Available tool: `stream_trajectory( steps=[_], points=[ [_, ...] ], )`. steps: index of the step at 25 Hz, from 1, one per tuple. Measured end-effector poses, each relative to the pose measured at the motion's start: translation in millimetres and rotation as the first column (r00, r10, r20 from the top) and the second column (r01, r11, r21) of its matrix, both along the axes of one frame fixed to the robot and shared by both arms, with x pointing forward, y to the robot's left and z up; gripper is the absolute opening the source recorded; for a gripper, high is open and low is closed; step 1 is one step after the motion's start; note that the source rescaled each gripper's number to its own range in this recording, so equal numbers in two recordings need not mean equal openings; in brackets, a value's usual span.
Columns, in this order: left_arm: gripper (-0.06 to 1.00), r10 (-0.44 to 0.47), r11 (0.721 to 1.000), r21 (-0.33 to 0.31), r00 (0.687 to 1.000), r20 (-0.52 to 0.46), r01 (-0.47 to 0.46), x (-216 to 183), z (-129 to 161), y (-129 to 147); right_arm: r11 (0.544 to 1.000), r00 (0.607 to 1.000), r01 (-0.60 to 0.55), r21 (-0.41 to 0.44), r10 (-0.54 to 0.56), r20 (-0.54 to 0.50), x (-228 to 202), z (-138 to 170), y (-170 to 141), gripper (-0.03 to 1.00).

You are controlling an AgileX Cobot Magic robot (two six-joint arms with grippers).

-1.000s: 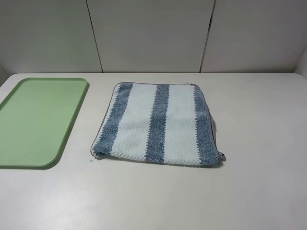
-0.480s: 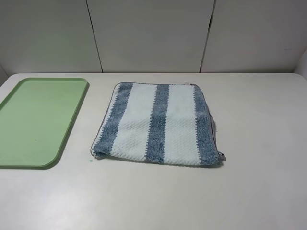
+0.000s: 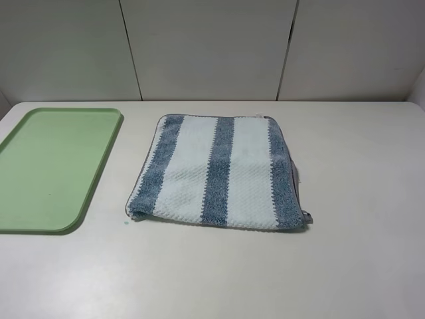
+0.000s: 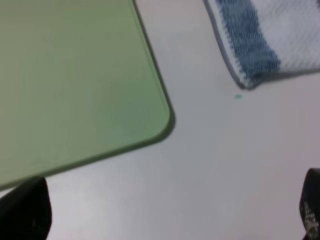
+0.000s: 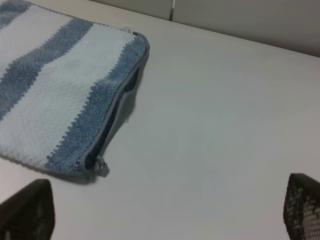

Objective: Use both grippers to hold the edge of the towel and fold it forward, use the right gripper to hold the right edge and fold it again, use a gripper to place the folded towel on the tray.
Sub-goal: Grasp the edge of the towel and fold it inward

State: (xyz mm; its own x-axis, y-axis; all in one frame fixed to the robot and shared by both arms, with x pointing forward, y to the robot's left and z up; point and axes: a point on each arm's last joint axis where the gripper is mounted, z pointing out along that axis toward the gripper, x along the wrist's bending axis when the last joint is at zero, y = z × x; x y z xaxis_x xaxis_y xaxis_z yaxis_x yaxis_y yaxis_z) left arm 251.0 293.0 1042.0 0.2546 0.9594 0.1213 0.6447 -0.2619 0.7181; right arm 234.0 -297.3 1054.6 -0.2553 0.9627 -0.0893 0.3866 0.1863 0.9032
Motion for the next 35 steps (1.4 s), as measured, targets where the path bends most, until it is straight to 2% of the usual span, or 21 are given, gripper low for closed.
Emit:
stream_trajectory(
  steps=[3,8,13,16,20,27,32,35],
  points=[
    [1.0,-0.039,0.999,0.017,0.999,-0.038,0.039,7.2,3.8,-0.6,1.0,1.0,-0.001,-0.001,0.001,0.003,0.5,6.1,0.1,1.0],
    [1.0,-0.157,0.985,0.053,0.982,-0.1,0.163,19.7,10.8,-3.8,0.998,0.998,-0.022,-0.052,0.018,-0.066,17.8,22.4,3.5,1.0],
    [1.0,-0.259,0.947,0.142,0.946,-0.194,0.289,37.0,12.6,-5.5,0.99,0.988,-0.071,-0.121,0.053,-0.148,41.8,26.4,8.6,1.0],
    [1.0,-0.293,0.916,0.195,0.918,-0.266,0.35,47.9,13.4,-6.9,0.983,0.974,-0.139,-0.123,0.113,-0.198,50.7,24.5,13.9,1.0],
    [1.0,-0.365,0.856,0.248,0.87,-0.331,0.453,59.6,15.5,-13.7,0.958,0.942,-0.25,-0.137,0.208,-0.264,60.5,20.7,22.6,1.0],
    [0.99,-0.45,0.723,0.319,0.768,-0.457,0.613,76.1,7.2,-30.9,0.889,0.866,-0.412,-0.198,0.315,-0.388,80.5,10.4,40.4,1.0],
    [0.99,-0.478,0.629,0.358,0.706,-0.522,0.69,84.1,0.2,-42.9,0.816,0.805,-0.52,-0.255,0.368,-0.464,90.7,1.4,53.6,1.0],
    [0.99,-0.489,0.552,0.401,0.673,-0.555,0.731,88.7,-3.4,-50.0,0.758,0.769,-0.582,-0.293,0.397,-0.5,94.8,-3.7,60.9,1.0]
  ],
)
